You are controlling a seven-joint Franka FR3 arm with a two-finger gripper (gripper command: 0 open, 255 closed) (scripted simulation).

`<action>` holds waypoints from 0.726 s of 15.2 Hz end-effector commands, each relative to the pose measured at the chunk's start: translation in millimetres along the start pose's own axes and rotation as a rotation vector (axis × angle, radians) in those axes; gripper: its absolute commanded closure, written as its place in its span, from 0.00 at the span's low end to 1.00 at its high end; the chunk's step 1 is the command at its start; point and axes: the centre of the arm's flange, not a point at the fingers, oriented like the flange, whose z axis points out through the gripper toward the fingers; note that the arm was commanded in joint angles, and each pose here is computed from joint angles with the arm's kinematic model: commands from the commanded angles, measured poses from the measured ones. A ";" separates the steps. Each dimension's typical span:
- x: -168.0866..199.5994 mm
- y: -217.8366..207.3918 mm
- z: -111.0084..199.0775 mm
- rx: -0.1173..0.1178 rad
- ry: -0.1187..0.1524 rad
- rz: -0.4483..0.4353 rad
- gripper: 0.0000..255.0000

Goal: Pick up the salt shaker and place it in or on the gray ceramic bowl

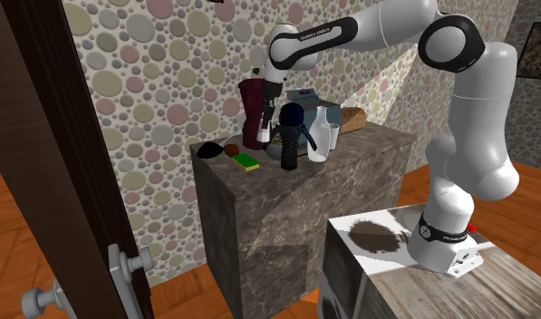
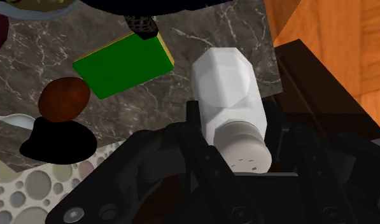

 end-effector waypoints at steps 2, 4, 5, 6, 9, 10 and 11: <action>-15.2 29.5 -8.1 0.000 0.000 0.000 1.00; -28.1 52.2 -11.9 0.000 0.000 0.000 1.00; -34.5 63.6 -13.9 0.000 0.000 0.000 1.00; -40.9 75.0 -15.8 0.000 0.000 0.000 1.00; -60.1 109.1 -21.6 0.000 0.000 0.000 1.00; -66.5 120.5 -23.5 0.000 0.000 0.000 1.00; -73.0 131.9 -25.4 0.000 0.000 0.000 1.00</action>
